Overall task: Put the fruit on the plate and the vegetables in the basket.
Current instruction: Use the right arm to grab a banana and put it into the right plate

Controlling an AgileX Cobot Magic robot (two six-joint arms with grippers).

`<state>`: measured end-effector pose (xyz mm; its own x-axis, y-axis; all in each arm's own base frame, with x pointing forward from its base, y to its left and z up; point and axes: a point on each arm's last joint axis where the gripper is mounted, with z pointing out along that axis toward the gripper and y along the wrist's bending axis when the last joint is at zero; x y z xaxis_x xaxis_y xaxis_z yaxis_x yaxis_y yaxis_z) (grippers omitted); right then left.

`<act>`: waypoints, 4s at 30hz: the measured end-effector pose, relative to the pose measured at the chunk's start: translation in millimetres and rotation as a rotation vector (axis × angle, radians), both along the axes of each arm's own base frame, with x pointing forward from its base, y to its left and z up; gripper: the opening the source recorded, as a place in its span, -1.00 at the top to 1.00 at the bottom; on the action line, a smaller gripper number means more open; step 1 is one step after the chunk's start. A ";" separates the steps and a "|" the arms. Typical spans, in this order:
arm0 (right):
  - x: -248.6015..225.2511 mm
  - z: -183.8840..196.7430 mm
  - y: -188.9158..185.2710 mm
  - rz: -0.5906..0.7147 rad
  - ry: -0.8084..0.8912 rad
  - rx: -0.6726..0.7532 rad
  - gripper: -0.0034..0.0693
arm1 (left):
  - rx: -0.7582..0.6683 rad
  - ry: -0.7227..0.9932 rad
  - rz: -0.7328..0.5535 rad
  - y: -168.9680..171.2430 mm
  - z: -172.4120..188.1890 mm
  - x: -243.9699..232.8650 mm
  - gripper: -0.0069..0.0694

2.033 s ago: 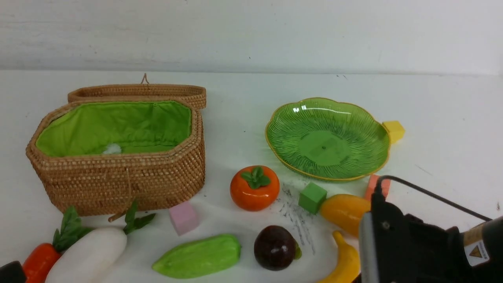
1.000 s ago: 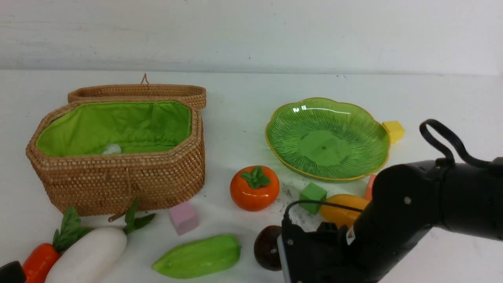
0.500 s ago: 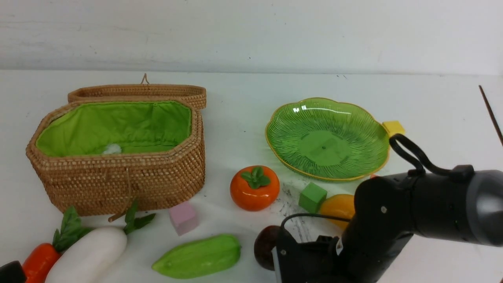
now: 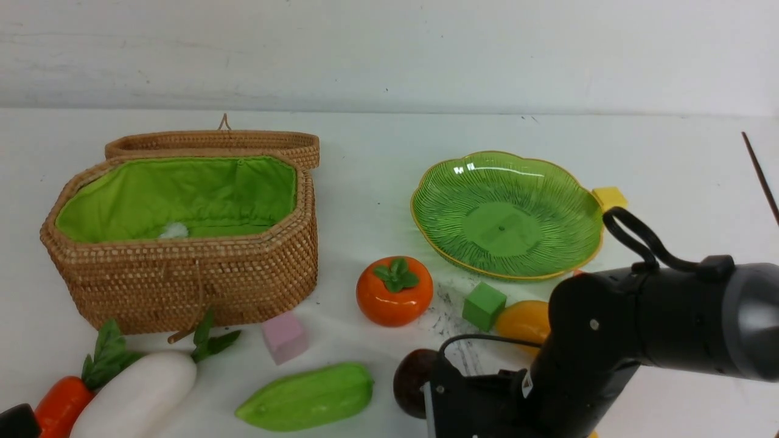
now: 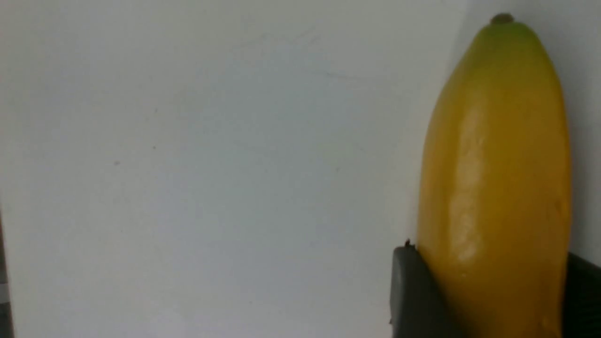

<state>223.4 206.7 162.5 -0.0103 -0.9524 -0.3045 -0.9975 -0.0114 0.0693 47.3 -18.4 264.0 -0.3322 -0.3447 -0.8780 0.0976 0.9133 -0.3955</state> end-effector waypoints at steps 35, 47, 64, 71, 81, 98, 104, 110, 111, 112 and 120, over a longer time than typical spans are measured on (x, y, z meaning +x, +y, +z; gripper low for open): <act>-20.7 79.3 -13.1 -0.072 -0.107 0.141 0.05 | 0.000 0.000 0.000 0.0 0.0 0.0 0.19; 47.9 133.9 -48.2 -0.473 -0.223 0.204 0.05 | 0.000 0.000 0.000 0.0 0.0 0.0 0.19; 183.3 93.4 -44.7 -0.805 -0.137 0.288 0.05 | 0.000 0.000 0.000 0.0 0.0 0.0 0.19; 195.5 53.6 -41.4 -0.826 -0.087 0.240 0.05 | 0.000 0.000 0.000 0.0 0.0 0.0 0.19; 198.2 46.1 -40.9 -0.833 -0.085 0.235 0.05 | 0.000 0.000 0.000 0.0 0.0 0.0 0.19; 198.5 44.7 -40.4 -0.844 -0.075 0.239 -0.20 | 0.000 0.000 0.000 0.0 0.0 0.0 0.19; 195.0 43.6 -38.8 -0.844 -0.025 0.237 -0.55 | 0.000 0.000 0.000 0.0 0.0 0.0 0.19; 192.0 42.7 -38.8 -0.833 0.004 0.219 -0.60 | 0.000 0.000 0.000 0.0 0.0 0.0 0.19; 191.7 42.6 -38.8 -0.832 0.007 0.218 -0.60 | 0.000 0.000 0.000 0.0 0.0 0.0 0.19; 191.6 42.5 -38.8 -0.832 0.008 0.217 -0.60 | 0.000 0.000 0.000 0.0 0.0 0.0 0.19; 191.6 42.5 -38.8 -0.833 0.009 0.217 -0.60 | 0.000 0.000 0.000 0.0 0.0 0.0 0.19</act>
<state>415.0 168.0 205.1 -0.6831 -0.5543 -0.4756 -0.6862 0.7100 0.1581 47.3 -18.4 264.0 -0.3322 -0.3447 -0.8780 0.0976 0.9133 -0.3955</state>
